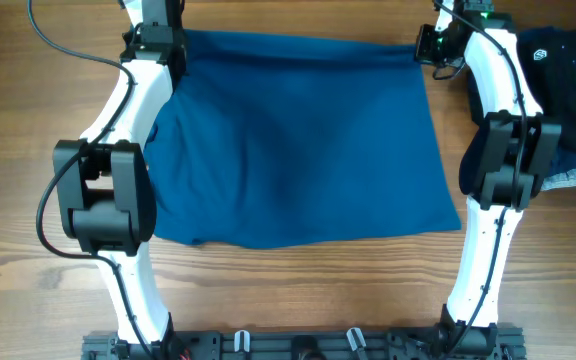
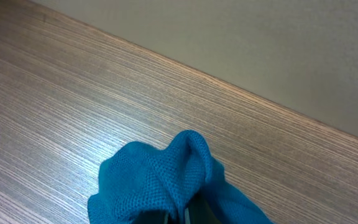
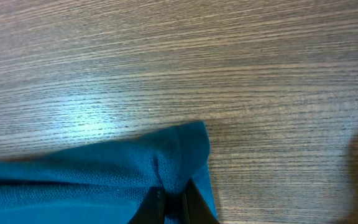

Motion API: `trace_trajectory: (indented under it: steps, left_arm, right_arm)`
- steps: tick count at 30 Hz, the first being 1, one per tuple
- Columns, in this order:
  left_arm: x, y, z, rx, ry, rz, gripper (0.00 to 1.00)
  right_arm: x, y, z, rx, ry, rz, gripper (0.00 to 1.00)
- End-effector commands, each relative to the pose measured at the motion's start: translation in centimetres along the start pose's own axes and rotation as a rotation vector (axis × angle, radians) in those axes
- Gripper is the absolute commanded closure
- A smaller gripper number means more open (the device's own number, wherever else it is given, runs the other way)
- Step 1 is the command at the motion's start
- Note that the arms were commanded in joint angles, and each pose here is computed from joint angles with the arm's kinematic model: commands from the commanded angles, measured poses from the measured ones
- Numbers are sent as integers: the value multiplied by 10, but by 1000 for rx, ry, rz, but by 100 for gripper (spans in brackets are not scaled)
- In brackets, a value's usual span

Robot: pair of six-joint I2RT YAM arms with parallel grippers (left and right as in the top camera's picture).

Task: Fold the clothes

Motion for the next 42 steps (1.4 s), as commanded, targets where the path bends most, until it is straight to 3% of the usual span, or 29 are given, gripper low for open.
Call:
trace_trajectory:
  steps: [1,10,20,32,35,42]
  left_arm:
    - [11,2,10,41,-10,-32,96]
    - [25,-4,6,19,31,-78,96]
    - [43,-71,16,23,94,-6,96]
    - [-35,-86,27,-46,219,396,96]
    - [-61,-95,35,-47,250,538,96]
    - [-84,-113,57,26,306,686,96]
  right_arm:
    - [1,-4,-5,-22,15,1,96]
    - [10,-27,-12,-32,20,-29,96]
    - [-4,-99,-5,-36,28,41,96]
    - [-43,-97,-4,-23,33,213,96]
    - [-71,-90,-5,-17,38,321,96]
    - [-118,-83,-11,-13,72,501,96]
Point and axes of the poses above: each gripper's point midway between its finger pads, its own y axis out along the fingers, its own z axis along the line the jaws close on, x = y × z, the point moved 3 cm from there along -y, back along the fingers, and after that the axes turned 7 degrees about -y, right-handed, at the moved point
